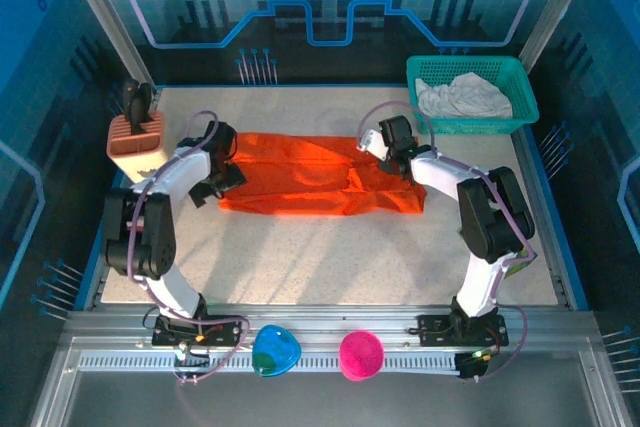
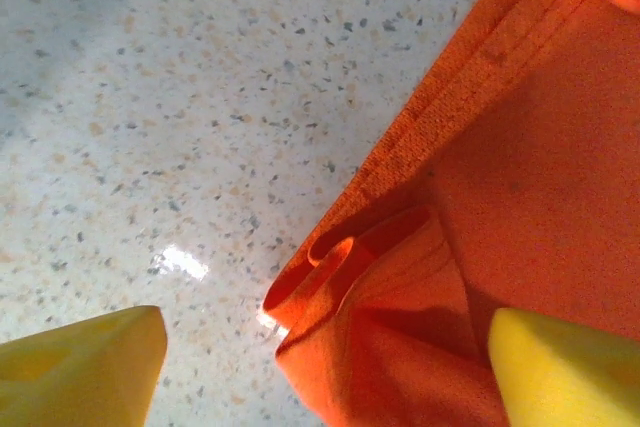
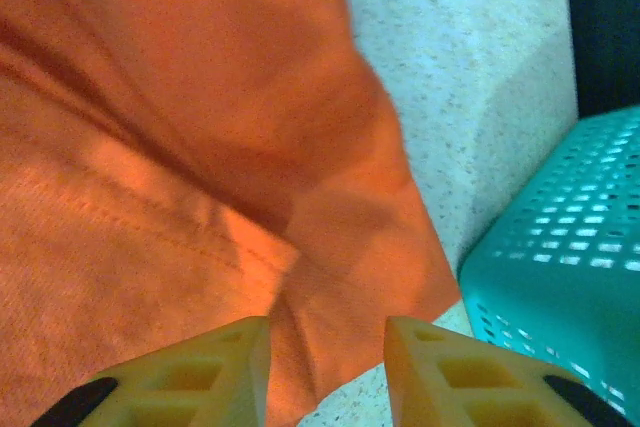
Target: Fold and stack the t-shirts
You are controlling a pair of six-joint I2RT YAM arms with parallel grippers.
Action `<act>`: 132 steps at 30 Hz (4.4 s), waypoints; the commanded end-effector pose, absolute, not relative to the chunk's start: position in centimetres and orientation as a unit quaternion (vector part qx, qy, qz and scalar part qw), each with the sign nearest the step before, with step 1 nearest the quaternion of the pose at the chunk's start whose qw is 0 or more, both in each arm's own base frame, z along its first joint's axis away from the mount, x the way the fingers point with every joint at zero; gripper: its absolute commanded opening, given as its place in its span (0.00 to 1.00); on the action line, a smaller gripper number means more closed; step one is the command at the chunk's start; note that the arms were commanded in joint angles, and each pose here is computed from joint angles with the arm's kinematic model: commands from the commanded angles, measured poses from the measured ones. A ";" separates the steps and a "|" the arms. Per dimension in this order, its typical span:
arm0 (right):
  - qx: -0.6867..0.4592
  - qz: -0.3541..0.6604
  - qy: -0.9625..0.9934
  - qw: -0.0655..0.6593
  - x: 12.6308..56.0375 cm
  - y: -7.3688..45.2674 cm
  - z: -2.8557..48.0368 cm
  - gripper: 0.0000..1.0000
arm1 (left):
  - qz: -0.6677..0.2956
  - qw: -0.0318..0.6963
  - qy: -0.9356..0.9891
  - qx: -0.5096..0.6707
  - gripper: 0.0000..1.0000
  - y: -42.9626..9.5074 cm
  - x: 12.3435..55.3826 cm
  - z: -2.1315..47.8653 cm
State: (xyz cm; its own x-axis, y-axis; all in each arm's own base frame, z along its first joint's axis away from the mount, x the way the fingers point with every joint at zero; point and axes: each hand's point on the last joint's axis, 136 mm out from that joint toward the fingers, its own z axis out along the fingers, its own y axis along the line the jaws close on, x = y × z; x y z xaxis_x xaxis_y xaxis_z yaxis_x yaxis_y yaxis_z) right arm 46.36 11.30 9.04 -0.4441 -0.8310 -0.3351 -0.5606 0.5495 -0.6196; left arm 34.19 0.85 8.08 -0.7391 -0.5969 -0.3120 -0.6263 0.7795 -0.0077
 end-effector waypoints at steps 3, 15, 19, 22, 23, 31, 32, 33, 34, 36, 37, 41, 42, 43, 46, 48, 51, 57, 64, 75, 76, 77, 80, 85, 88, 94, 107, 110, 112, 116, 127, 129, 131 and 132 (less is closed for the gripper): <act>-0.172 -0.137 0.894 0.391 46.2 10.0 15.9 0.42 | 0.041 0.211 0.925 -0.313 0.88 1.7 32.1 14.3; -0.056 0.062 0.945 0.316 38.1 12.6 16.8 0.27 | -0.043 0.047 0.973 -0.222 0.00 -4.9 27.6 6.8; -0.057 0.062 0.945 0.315 36.5 12.0 17.6 0.24 | -0.031 0.037 0.974 -0.223 0.00 -5.1 28.8 4.8; -0.057 0.058 0.944 0.321 35.5 11.4 18.3 0.24 | -0.005 0.046 0.973 -0.227 0.00 -4.4 30.1 4.2; -0.056 0.057 0.943 0.323 35.3 11.3 18.4 0.24 | 0.003 0.049 0.972 -0.228 0.00 -4.1 30.6 4.2; -0.048 0.051 0.941 0.332 33.9 10.1 19.2 0.24 | 0.052 0.079 0.969 -0.227 0.00 -2.5 34.3 4.0; -0.048 0.050 0.940 0.333 33.8 9.9 19.3 0.24 | 0.055 0.081 0.969 -0.226 0.00 -2.4 34.7 3.8; -0.047 0.049 0.940 0.334 33.7 9.8 19.4 0.24 | 0.060 0.083 0.968 -0.227 0.00 -2.1 35.2 3.6; -0.045 0.049 0.940 0.335 33.6 9.7 19.5 0.24 | 0.061 0.085 0.968 -0.230 0.00 -1.9 35.7 3.4; -0.042 0.048 0.939 0.339 33.4 9.3 19.9 0.24 | 0.064 0.091 0.966 -0.233 0.00 -1.3 36.7 3.1; -0.040 0.047 0.938 0.341 33.3 9.1 20.1 0.25 | 0.065 0.095 0.965 -0.235 0.00 -1.0 37.2 3.0; -0.032 0.044 0.937 0.346 32.6 8.5 20.5 0.26 | 0.066 0.119 0.961 -0.241 0.00 -0.3 39.2 3.4; -0.029 0.044 0.937 0.346 32.4 8.4 20.5 0.27 | 0.068 0.122 0.960 -0.243 0.00 -0.1 39.6 3.5; -0.023 0.045 0.937 0.345 32.2 8.2 20.4 0.28 | 0.071 0.123 0.960 -0.243 0.00 0.1 39.8 3.4; 0.014 0.056 0.942 0.330 31.3 7.9 19.7 0.29 | 0.079 0.114 0.959 -0.248 0.00 0.4 39.9 2.7; 0.034 0.079 0.947 0.309 30.8 8.5 18.8 0.29 | 0.090 0.098 0.960 -0.246 0.00 0.6 39.5 1.7; 0.049 0.133 0.952 0.271 30.2 10.3 17.1 0.28 | 0.096 0.076 0.961 -0.248 0.00 0.8 38.7 0.9; 0.096 0.175 0.959 0.202 30.3 12.4 12.0 0.22 | 0.082 0.114 0.960 -0.241 0.00 0.1 39.6 5.6; 0.131 0.139 0.968 0.162 32.8 12.4 7.5 0.21 | 0.048 0.181 0.963 -0.196 0.22 -2.6 44.8 13.4; 0.145 0.092 0.980 0.096 34.1 12.7 1.9 0.19 | 0.037 0.105 0.977 -0.182 0.16 -5.2 49.7 5.3; 0.144 0.088 0.981 0.094 34.2 12.7 1.8 0.19 | 0.041 0.100 0.977 -0.183 0.15 -5.2 49.8 4.5; 0.141 0.083 0.982 0.093 34.5 12.6 1.7 0.19 | 0.047 0.094 0.977 -0.186 0.15 -5.0 49.7 3.7; 0.131 0.070 0.985 0.091 35.3 12.6 1.6 0.19 | 0.067 0.077 0.976 -0.190 0.14 -4.4 49.1 1.9; 0.090 0.037 0.991 0.089 37.8 12.4 1.9 0.19 | 0.089 0.048 0.975 -0.198 0.14 -3.7 46.7 1.0; 0.051 0.012 0.995 0.085 40.3 12.3 2.0 0.19 | 0.087 0.039 0.974 -0.206 0.14 -3.4 44.0 1.1; -0.010 -0.005 0.997 0.078 45.8 12.5 1.2 0.19 | 0.048 0.023 0.973 -0.223 0.15 -4.5 36.7 0.8; -0.066 0.079 0.986 0.130 54.7 17.0 1.7 0.19 | -0.082 0.017 0.975 -0.208 0.19 -14.8 25.5 1.4; -0.082 0.096 0.979 0.158 55.7 17.7 4.6 0.19 | -0.112 0.041 0.974 -0.192 0.21 -17.0 25.9 4.3; -0.088 0.104 0.974 0.179 55.7 17.9 7.3 0.19 | -0.121 0.064 0.973 -0.185 0.24 -17.5 26.4 6.8; -0.084 0.111 0.964 0.227 54.2 17.7 13.7 0.20 | -0.110 0.128 0.970 -0.173 0.34 -16.2 27.7 12.4; 0.020 0.192 0.966 0.171 42.1 19.9 12.6 0.21 | -0.103 0.080 0.968 -0.212 0.35 -13.5 26.5 6.7; 0.026 0.213 0.964 0.156 40.8 21.2 11.0 0.21 | -0.099 0.058 0.969 -0.218 0.33 -13.5 25.6 4.5; 0.026 0.219 0.965 0.145 40.3 22.2 9.6 0.21 | -0.096 0.042 0.970 -0.221 0.31 -13.5 25.0 2.9; 0.026 0.217 0.966 0.139 40.2 22.5 8.9 0.21 | -0.093 0.038 0.970 -0.222 0.31 -13.5 24.6 2.4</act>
State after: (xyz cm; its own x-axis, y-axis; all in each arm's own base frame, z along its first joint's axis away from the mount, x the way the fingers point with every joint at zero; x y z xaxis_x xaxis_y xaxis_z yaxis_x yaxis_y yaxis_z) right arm 39.82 20.33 10.32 -0.9579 0.0615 -0.2804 -0.0435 0.9345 0.3534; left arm 24.50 -12.48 3.24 -0.9026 -0.4276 -0.0502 -0.4165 0.8967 -0.1497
